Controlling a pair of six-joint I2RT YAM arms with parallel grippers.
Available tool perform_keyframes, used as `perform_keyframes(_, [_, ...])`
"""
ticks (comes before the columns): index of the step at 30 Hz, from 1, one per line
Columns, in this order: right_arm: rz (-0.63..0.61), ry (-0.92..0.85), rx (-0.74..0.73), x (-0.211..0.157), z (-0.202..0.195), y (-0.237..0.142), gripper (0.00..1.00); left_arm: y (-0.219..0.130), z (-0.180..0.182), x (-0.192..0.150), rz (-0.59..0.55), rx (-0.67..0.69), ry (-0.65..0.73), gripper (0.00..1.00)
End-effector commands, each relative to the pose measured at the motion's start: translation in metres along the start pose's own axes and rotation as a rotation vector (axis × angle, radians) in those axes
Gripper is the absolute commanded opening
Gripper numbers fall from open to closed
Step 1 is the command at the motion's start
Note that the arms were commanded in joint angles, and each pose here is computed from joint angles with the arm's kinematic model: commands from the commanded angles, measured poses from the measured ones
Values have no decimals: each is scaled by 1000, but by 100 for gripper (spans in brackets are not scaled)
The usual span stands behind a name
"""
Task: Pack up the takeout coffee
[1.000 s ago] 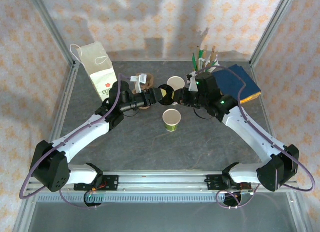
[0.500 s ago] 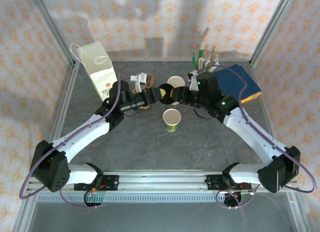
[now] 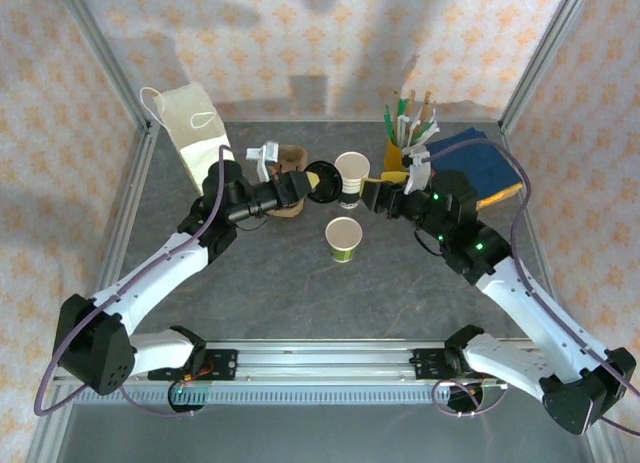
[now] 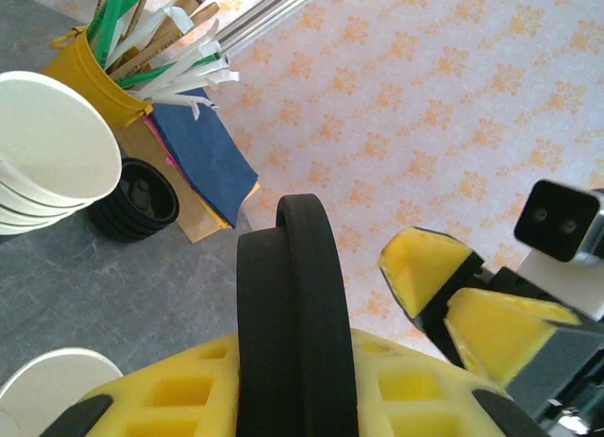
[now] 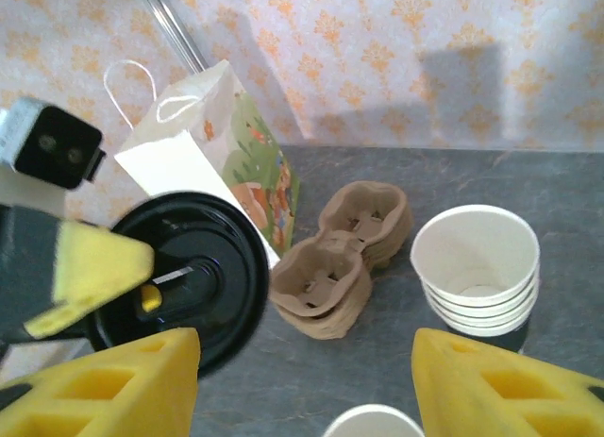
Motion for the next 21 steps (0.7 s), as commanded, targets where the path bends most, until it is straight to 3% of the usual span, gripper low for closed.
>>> perform_keyframes(1, [-111,-209,32,3,3,-1,60,-9,1,-4,27,-11,-72,17])
perform_keyframes(9, [-220,-368,94,2,7,4,62,-23,14,-11,35,69,-211,12])
perform_keyframes(14, [-321,-598,112,-12,19,-2,62,-29,27,-19,41,50,-361,11])
perform_keyframes(21, [-251,-941,143,-56,45,14,61,-40,19,-13,-47,21,-412,11])
Point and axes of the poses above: each hand's point on the last joint's axis, 136 mm out from that joint toward the fingers, its own y axis out along the fingers, its own z axis along the line the jaws close on, x = y × z, the point moved 6 cm from there along -y, back along the fingers, and after that the axes turned 2 degrees about y, right-handed, at the moved point
